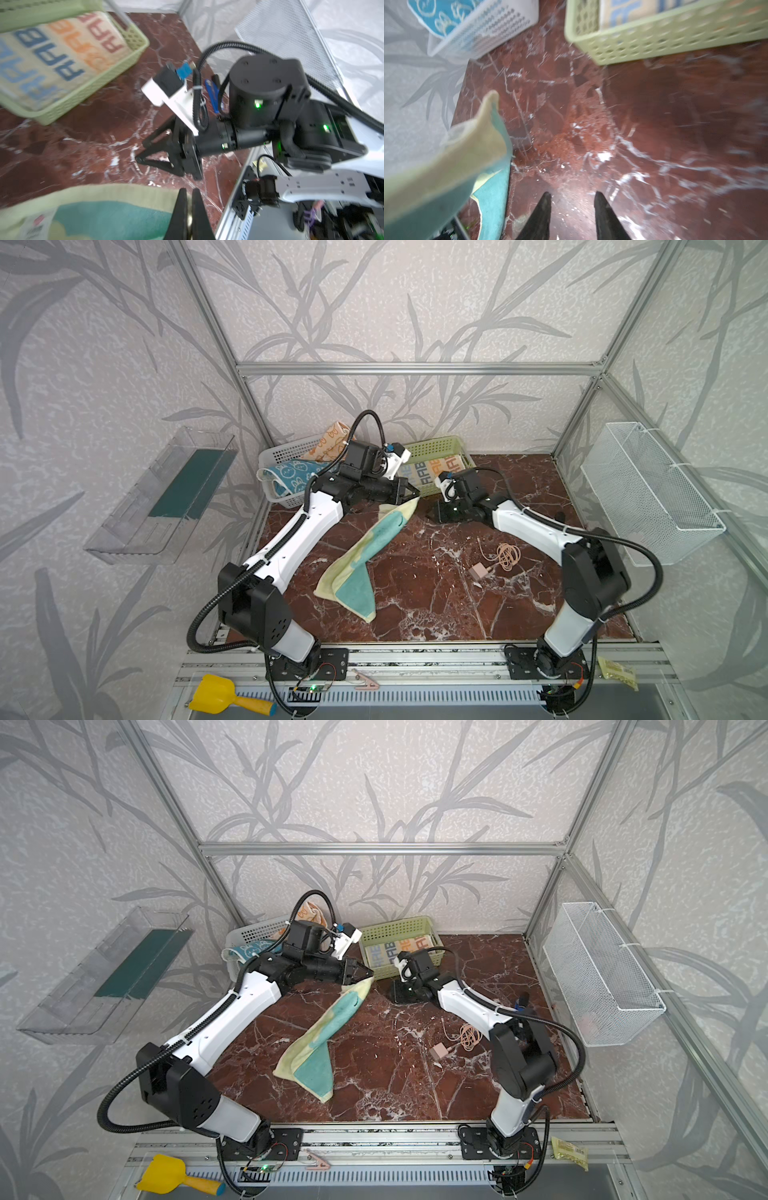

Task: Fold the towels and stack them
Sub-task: 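Lay the towel down on the table and open both grippers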

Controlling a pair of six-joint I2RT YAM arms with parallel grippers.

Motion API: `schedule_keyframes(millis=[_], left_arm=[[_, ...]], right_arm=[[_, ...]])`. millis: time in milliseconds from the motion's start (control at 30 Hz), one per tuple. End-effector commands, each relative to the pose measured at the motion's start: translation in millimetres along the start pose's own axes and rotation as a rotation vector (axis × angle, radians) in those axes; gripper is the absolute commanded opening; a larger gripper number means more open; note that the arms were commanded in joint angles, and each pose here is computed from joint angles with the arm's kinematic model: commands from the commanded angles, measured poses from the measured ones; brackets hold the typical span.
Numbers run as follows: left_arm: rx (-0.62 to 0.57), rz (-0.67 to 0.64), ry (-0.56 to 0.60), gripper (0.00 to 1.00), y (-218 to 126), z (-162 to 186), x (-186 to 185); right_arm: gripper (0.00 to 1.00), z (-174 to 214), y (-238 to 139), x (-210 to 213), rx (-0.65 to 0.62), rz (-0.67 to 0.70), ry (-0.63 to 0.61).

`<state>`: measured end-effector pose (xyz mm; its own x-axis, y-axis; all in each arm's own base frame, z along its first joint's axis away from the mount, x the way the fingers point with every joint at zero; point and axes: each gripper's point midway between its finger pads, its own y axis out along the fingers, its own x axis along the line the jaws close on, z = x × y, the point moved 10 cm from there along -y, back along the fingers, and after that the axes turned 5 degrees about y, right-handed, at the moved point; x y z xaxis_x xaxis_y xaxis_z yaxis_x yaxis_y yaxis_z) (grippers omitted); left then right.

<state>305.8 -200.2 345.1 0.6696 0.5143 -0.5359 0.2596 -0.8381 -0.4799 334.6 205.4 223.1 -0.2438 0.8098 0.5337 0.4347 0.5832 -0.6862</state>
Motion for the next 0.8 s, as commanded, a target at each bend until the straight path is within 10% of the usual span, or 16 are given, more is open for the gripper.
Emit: schedule_keyframes(millis=[0, 233, 767], left_arm=[[0.033, 0.084, 0.029, 0.00, -1.9, 1.6, -15.3], [0.038, -0.109, -0.336, 0.00, 4.0, 29.6, 86.3], [0.262, -0.206, -0.447, 0.00, 61.5, 71.9, 166.7]], right_arm=[[0.38, -6.5, -52.0, -7.6, -0.149, 0.088, 0.000], [0.41, 0.7, -71.3, -18.0, -0.152, 0.137, 0.014], [0.50, 53.9, 23.7, -36.2, 0.208, 0.033, 0.202]])
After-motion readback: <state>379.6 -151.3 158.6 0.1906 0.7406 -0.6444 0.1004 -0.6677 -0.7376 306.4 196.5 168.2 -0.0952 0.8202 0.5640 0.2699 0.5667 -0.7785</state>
